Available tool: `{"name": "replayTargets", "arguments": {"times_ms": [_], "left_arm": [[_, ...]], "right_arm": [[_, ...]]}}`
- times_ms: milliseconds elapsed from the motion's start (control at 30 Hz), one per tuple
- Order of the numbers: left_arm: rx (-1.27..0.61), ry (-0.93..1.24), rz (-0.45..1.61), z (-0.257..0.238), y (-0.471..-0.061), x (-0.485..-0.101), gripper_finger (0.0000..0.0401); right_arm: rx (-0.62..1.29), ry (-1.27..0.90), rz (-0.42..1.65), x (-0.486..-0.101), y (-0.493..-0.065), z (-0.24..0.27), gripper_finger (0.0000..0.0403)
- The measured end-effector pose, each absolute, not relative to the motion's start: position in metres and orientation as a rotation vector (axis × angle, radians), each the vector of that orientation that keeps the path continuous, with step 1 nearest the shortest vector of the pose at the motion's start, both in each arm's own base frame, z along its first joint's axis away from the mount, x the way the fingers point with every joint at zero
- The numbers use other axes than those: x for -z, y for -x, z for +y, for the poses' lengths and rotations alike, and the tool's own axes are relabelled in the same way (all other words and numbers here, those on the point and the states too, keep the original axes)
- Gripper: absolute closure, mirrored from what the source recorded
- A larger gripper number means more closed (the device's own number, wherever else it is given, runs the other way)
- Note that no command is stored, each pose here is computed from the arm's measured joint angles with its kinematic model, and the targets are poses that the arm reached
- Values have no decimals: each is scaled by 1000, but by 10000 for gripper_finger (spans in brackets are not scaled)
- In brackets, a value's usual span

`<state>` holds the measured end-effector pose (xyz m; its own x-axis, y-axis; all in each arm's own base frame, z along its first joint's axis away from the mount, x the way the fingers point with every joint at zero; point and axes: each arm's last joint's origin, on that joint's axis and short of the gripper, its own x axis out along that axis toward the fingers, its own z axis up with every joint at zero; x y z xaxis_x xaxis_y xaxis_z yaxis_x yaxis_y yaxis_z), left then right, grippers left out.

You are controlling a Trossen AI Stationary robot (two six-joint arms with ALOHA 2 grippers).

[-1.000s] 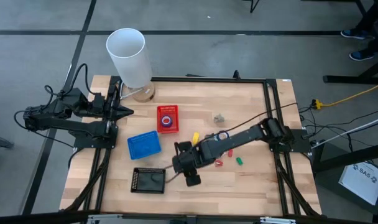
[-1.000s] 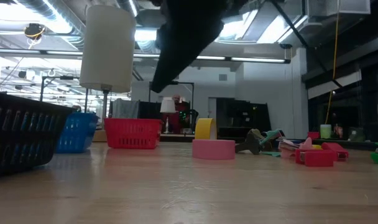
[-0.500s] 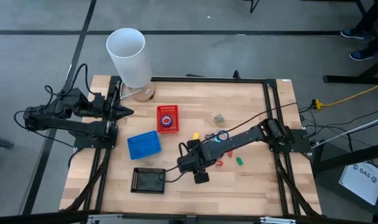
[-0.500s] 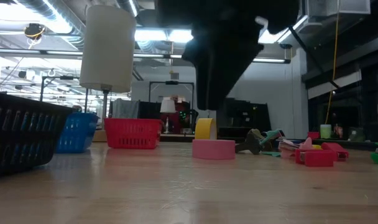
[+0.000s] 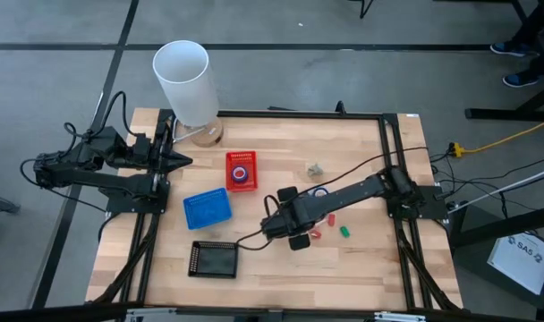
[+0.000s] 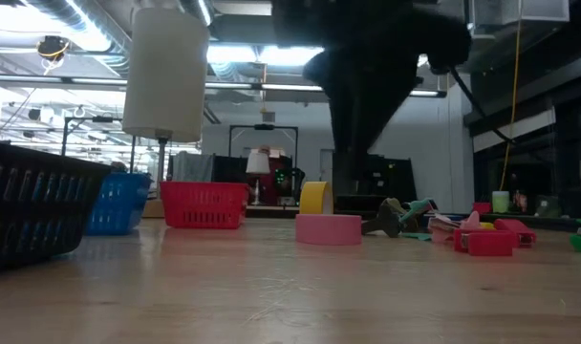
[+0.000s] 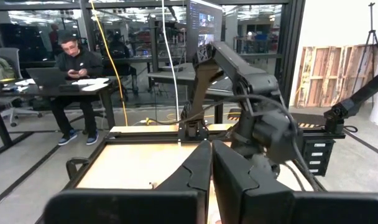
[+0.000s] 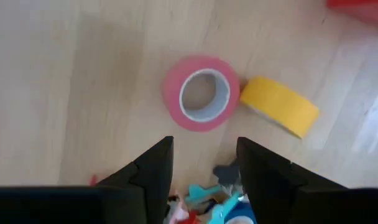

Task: Pick and place Stapler, Stapler remover, tape
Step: Put the pink tape into the red basket

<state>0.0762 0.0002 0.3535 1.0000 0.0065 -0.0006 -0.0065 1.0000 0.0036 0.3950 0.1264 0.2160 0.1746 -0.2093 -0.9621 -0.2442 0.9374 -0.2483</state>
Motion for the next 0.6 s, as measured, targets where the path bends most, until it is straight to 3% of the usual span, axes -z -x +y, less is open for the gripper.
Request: {"name": "replayTargets", "arguments": {"times_ms": [133,300,600], "left_arm": [[-6,-4,1,0,-76,-353,390],[-7,-4,1,0,-76,-353,389],[-6,-4,1,0,-76,-353,390]], "right_arm": [[-105,254,1288,-223,-383,125,224],[-72,157,1229,-238,-351,117,224],[-14,141,1051,-254,-322,105,224]]}}
